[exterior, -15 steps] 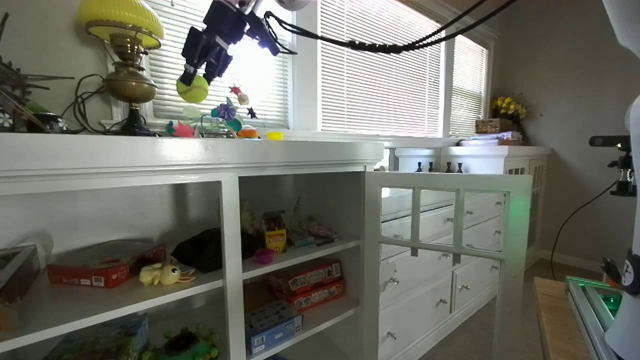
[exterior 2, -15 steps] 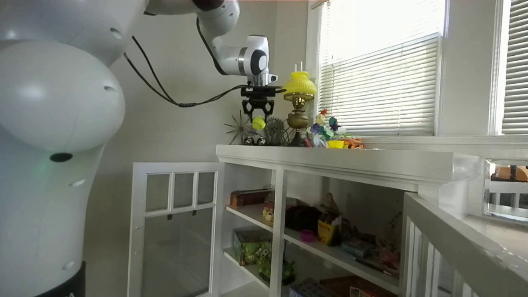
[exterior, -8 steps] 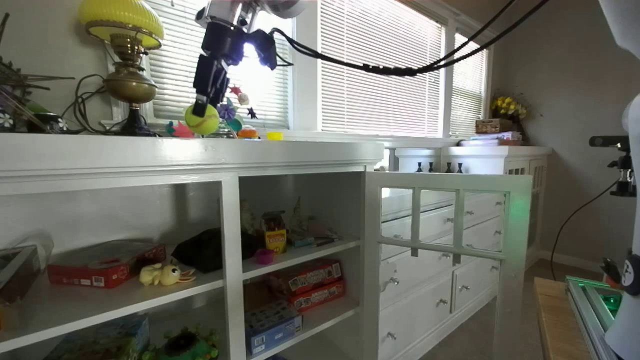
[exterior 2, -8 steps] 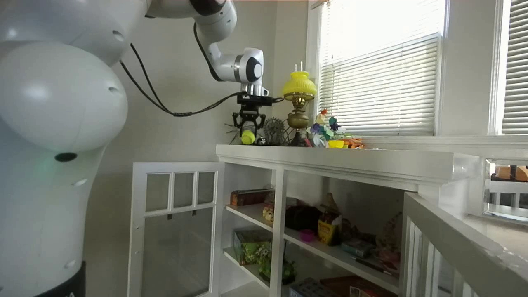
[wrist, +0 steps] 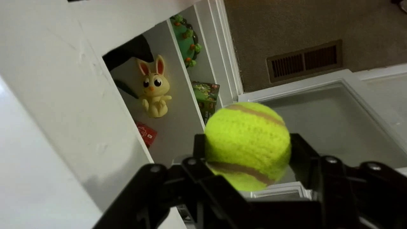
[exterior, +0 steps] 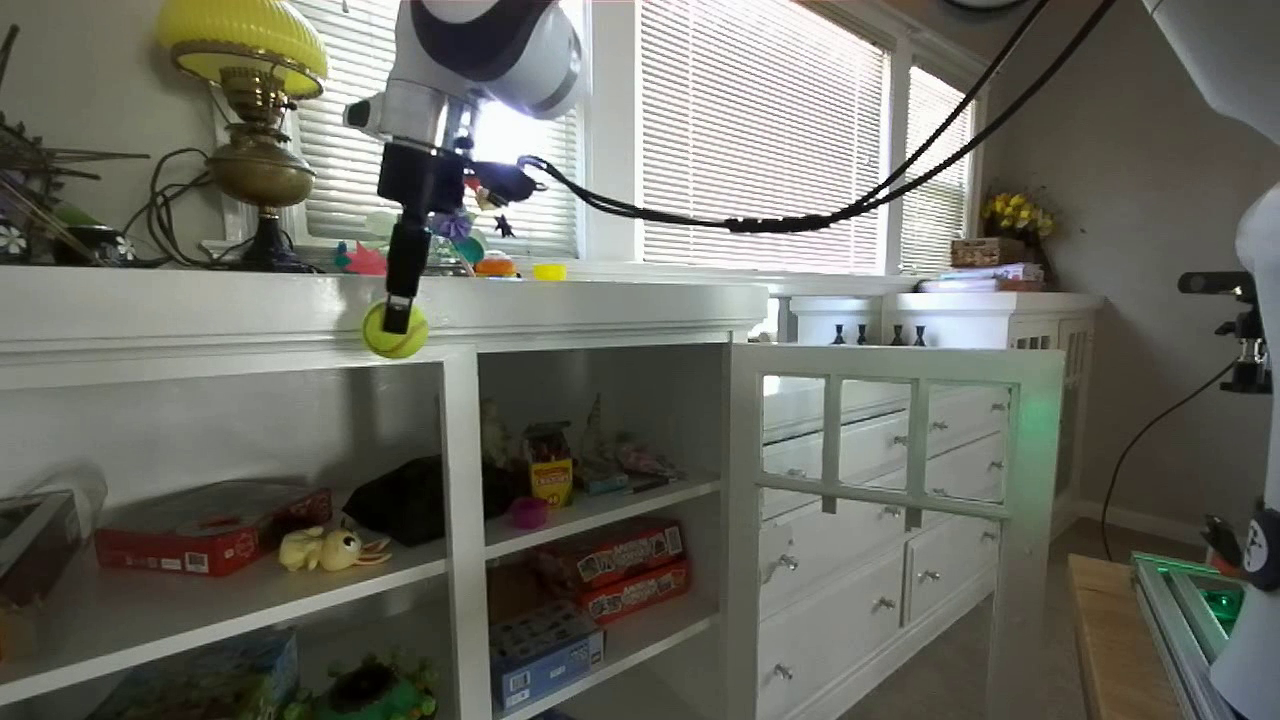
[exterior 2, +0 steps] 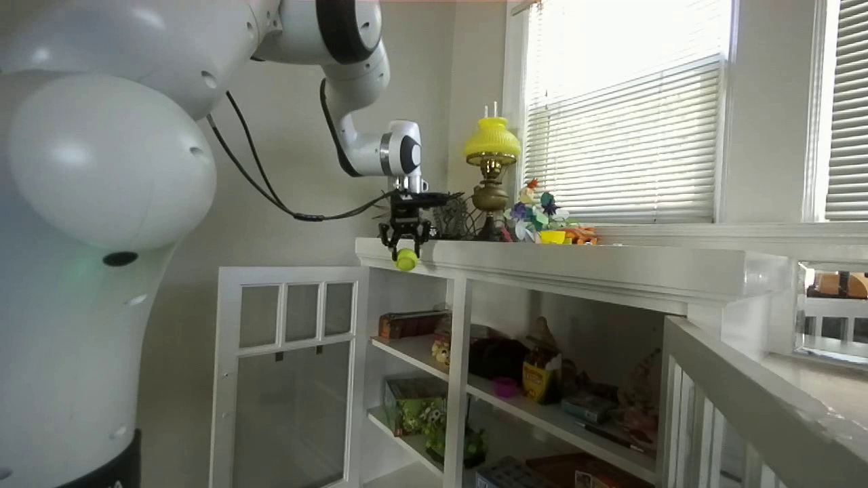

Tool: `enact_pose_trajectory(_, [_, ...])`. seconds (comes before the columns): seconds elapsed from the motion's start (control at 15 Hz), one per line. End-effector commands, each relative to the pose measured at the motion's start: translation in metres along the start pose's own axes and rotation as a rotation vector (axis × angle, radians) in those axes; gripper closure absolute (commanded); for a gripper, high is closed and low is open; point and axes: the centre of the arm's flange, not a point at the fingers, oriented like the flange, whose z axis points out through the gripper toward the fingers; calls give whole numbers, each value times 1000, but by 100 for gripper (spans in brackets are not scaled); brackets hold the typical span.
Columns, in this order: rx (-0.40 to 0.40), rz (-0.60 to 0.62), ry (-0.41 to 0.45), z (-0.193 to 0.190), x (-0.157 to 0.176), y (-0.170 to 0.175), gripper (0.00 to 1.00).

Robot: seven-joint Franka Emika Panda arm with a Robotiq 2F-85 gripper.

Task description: Pick up the green ball from the counter and put it in the cabinet, then pick it up again and put it on the counter

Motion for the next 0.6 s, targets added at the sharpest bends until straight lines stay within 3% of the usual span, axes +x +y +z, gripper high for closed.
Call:
enact_pose_trajectory(0.0, [-60, -103, 51, 28, 5, -11, 60])
enact_pose_trajectory(0.53, [-94, -245, 125, 68, 1, -30, 60])
